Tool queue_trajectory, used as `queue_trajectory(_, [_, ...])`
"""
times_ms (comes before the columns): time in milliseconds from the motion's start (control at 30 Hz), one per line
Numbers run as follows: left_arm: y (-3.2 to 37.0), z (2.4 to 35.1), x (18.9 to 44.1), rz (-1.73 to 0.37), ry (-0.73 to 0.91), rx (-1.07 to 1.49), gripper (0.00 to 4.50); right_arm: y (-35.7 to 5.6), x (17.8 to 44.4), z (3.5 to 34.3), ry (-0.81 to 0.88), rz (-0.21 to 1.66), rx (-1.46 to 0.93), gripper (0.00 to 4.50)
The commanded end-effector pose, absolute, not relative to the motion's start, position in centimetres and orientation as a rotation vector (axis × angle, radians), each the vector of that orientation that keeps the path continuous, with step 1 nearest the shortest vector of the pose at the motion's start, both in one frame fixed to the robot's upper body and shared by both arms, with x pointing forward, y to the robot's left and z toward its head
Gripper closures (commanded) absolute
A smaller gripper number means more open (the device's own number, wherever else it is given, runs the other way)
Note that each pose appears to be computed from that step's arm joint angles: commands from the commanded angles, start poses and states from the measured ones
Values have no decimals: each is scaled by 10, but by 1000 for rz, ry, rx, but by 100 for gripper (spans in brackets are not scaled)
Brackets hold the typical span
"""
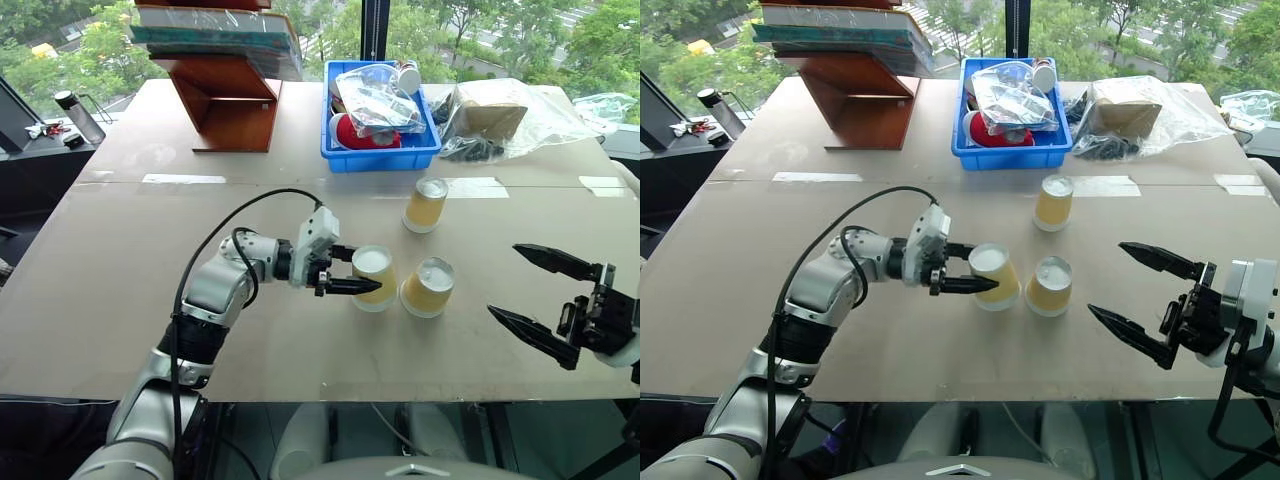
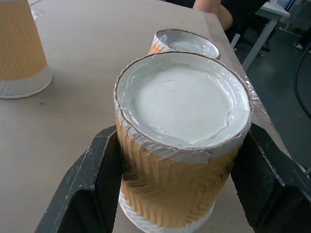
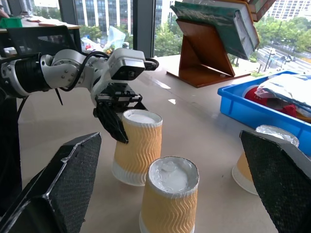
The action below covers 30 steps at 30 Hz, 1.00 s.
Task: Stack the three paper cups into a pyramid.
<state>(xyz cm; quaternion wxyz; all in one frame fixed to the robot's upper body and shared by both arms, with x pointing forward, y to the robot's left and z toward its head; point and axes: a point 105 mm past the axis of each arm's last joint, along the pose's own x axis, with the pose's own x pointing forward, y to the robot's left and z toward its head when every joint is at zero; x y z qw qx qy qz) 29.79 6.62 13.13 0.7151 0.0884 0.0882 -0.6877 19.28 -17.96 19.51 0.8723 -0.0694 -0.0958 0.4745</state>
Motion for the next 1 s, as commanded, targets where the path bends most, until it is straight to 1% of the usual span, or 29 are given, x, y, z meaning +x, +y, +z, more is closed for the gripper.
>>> queue_trajectory(33, [60,136,298,-1547,151,269,195,-177,188,203,-241,982,-179,0])
queue_trajectory(567, [49,129,299,-1562,136,331,195,-177,186,202,-229,970,-185,0])
queue_trajectory(633, [48,129,298,-1567,135,331,95,-177,186,202,-226,970,-186,0])
queue_trajectory(667, [48,130,298,-1569,131,331,63,-178,186,202,-225,970,-186,0])
queue_trajectory(700, [48,131,297,-1570,127,329,17,-178,185,202,-224,969,-187,0])
queue_trajectory(733, [48,132,297,-1572,124,325,8,-178,185,202,-224,969,-187,0])
queue_trajectory(867, [52,139,291,-1581,115,310,8,-177,188,203,-223,959,-197,0])
queue_trajectory(967, [63,146,286,-1573,104,291,8,-175,197,203,-207,932,-201,0])
queue_trajectory(1000, [68,150,283,-1567,98,277,8,-175,204,202,-193,907,-207,0])
